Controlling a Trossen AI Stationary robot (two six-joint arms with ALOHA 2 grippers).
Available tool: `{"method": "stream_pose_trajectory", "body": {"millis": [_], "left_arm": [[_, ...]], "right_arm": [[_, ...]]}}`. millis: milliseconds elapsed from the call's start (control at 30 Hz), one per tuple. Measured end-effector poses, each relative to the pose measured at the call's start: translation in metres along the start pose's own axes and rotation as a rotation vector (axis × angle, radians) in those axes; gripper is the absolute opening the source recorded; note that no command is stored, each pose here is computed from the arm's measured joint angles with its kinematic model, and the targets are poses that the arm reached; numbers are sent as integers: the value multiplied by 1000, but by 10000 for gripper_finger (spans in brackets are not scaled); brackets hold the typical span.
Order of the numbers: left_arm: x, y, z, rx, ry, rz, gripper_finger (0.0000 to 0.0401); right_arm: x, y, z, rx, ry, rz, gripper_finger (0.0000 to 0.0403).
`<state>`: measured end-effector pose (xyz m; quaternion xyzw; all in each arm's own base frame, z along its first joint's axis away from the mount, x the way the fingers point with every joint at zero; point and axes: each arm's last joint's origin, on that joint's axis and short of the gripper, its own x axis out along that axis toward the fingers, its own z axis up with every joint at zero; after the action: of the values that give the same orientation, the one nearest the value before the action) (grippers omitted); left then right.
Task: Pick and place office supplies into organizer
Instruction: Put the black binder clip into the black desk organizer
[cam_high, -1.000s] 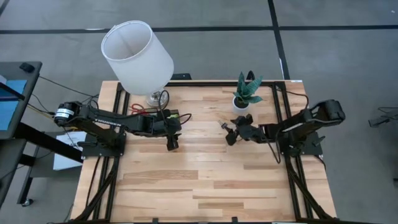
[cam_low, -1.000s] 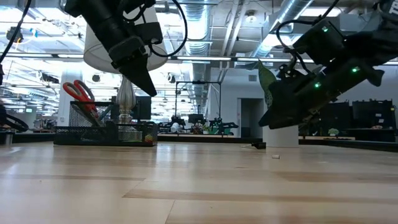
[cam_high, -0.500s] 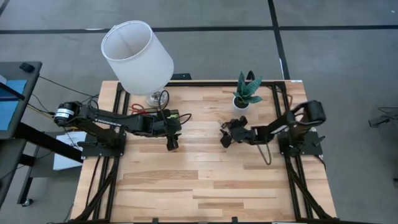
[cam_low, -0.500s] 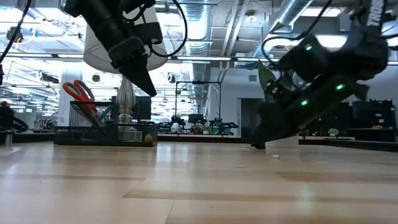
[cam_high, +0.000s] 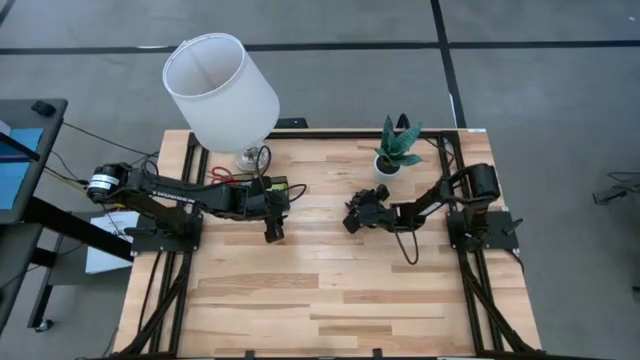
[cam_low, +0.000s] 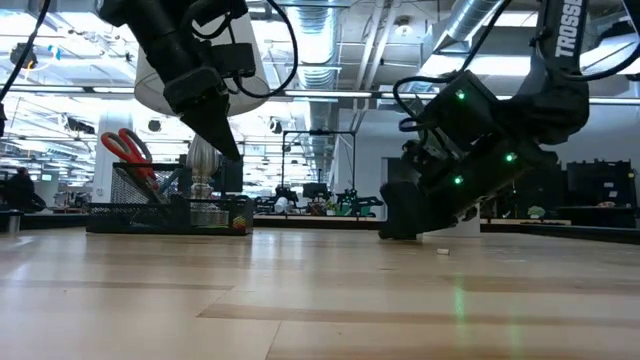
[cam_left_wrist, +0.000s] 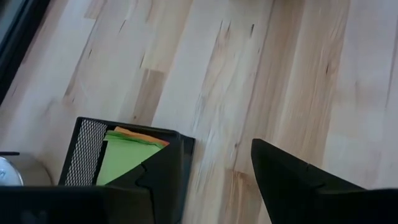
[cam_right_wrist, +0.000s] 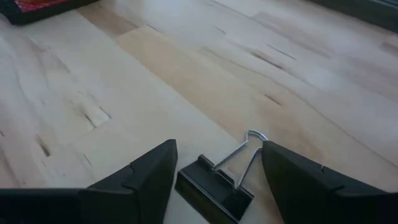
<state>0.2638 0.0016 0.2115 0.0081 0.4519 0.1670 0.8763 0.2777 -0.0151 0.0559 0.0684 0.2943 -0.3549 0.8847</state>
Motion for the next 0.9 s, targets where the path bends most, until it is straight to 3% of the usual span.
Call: {"method": "stream_pose_trajectory", "body": {"millis": [433,700,900], "left_arm": [[0,0,-1,9,6,1,182],[0,0,0,-4,4,-9,182],[-2,-2,3,-46,8,-87,182]], "right_arm": [[0,3,1,30,-7,63,143],[-2,9,7,85,-71,134,140],[-10,22,15,151,-168,236,138]]}}
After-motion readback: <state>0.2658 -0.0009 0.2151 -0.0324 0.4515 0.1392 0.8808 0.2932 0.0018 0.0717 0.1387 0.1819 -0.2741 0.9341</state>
